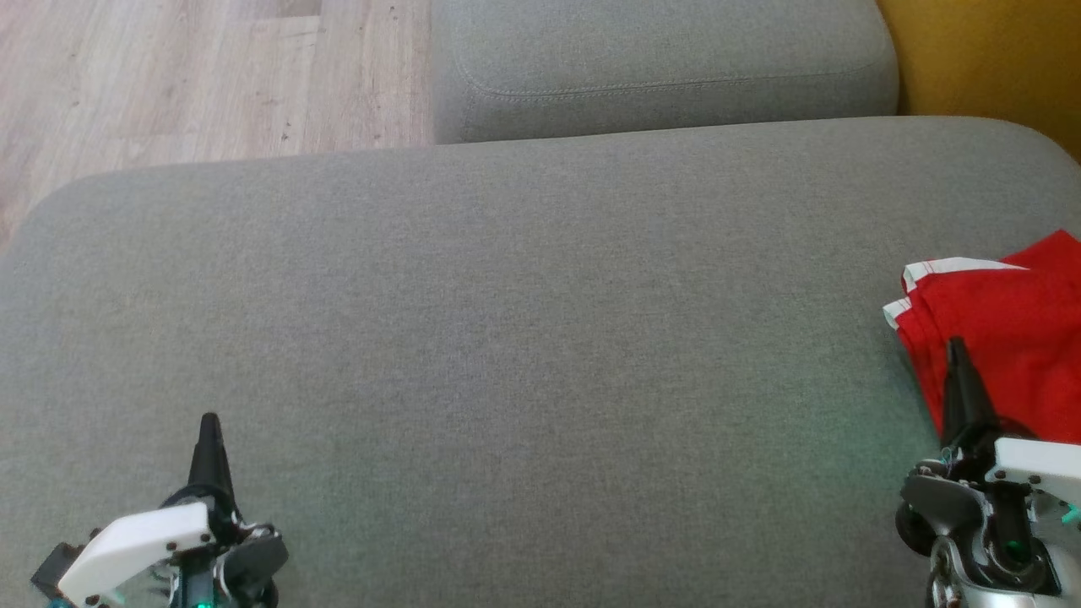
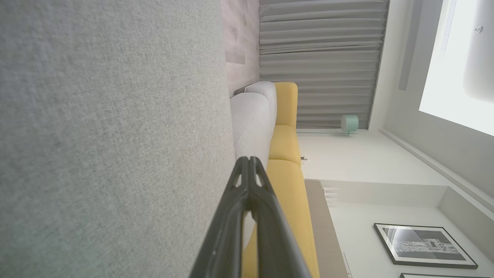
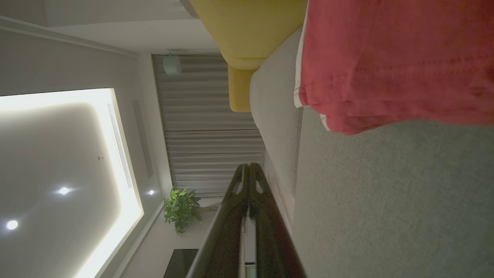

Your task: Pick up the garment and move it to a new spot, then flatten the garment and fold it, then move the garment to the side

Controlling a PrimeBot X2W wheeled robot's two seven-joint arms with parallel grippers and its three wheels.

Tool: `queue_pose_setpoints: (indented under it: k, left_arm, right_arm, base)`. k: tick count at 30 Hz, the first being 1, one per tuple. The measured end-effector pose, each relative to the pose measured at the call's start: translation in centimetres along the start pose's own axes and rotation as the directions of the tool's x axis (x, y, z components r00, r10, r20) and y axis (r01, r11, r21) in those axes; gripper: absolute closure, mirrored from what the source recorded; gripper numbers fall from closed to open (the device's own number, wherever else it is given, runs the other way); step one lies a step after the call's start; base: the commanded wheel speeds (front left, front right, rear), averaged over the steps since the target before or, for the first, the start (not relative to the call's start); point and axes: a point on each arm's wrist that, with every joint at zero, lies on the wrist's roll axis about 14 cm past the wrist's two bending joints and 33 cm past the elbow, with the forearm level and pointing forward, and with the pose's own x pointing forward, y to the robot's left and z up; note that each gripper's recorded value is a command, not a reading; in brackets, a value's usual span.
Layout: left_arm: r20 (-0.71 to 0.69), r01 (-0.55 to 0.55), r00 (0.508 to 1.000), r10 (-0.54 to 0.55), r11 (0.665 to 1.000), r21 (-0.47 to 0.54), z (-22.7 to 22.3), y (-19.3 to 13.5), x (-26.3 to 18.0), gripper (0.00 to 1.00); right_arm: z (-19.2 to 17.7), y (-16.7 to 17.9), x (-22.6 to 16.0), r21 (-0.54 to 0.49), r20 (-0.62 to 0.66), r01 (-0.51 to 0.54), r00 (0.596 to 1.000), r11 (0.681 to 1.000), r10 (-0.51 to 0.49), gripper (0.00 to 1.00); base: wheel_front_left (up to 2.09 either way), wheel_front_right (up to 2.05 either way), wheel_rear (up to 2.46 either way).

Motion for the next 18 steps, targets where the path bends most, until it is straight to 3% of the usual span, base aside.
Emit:
queue_pose_setpoints:
  k: [18]
  left_arm:
    - [0.0, 0.0, 1.0, 0.0, 1.0, 0.0, -0.01, 0.0, 0.0, 1.0]
  right_arm:
    - [0.0, 0.03, 0.0, 0.0, 0.0, -0.001, 1.0, 1.0, 0.001, 1.0]
  base:
    - [0.0, 0.0, 0.0]
